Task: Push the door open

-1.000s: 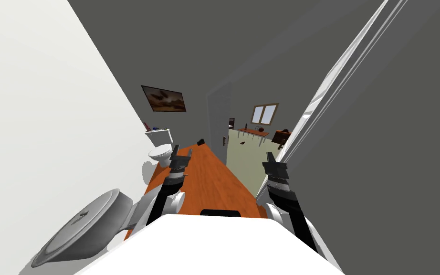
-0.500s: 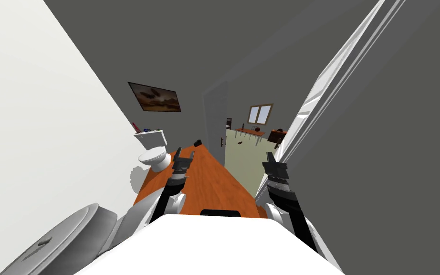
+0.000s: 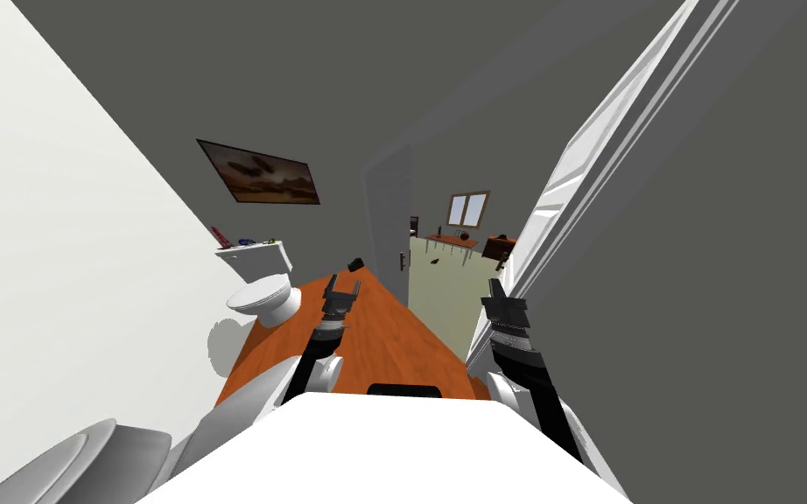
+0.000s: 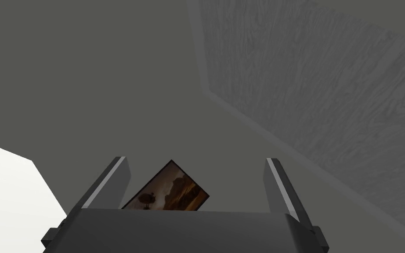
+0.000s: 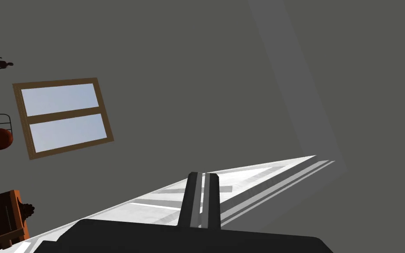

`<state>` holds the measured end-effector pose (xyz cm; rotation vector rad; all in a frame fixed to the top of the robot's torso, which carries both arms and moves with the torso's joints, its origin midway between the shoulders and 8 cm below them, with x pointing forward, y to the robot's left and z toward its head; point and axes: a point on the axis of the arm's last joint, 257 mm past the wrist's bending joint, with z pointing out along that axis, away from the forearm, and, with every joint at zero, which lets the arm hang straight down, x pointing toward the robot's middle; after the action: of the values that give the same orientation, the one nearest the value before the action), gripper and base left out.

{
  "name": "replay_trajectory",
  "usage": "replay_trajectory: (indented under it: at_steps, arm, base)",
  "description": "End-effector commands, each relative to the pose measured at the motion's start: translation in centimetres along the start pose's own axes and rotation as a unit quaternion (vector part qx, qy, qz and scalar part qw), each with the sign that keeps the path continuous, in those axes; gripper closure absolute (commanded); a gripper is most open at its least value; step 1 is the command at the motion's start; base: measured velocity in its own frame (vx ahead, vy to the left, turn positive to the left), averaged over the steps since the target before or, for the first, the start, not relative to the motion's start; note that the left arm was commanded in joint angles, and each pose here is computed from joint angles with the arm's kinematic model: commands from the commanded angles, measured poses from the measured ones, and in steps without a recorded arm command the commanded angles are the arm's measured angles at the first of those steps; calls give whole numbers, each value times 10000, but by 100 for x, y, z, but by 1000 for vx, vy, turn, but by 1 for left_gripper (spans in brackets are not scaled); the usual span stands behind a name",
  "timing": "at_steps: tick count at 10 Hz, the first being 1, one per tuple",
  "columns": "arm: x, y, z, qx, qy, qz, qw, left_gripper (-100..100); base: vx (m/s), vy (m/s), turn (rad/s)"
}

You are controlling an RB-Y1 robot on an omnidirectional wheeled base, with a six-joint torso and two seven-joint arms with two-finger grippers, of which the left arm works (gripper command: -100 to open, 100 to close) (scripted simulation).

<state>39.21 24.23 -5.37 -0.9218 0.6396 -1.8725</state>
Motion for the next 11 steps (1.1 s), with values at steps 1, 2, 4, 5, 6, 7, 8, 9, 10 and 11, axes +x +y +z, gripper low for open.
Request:
replay_trajectory:
  at_steps: [1,2,4,5,6,7,8,9,10,11]
  arm:
    - [-43,107,-50,-95,-20,-224,9997,-100]
    - [-72,171,-75,-154,-35,-356,9992,-100]
    - [-131,296,-128,-270,-70,-617,9977,-100]
    - [-161,358,-156,-327,-90,-745,9966,-100]
    - [-192,420,-186,-385,-113,-877,9953,-100]
    - [-224,483,-217,-444,-139,-1011,9938,-100]
    - [-257,546,-250,-503,-168,-1144,9920,-100]
    - [-291,607,-284,-560,-198,-1276,9900,-100]
    - [-324,667,-318,-616,-230,-1406,9879,-100]
    - [-359,727,-354,-672,-263,-1534,9855,-100]
  base:
    - [93,32,-150]
    - [105,34,-129]
    - [95,27,-130]
    - [94,24,-147]
    - [91,27,-173]
    - [85,35,-152]
    - [80,40,-136]
    - [81,44,-171]
    - [82,52,-133]
    - [83,37,-166]
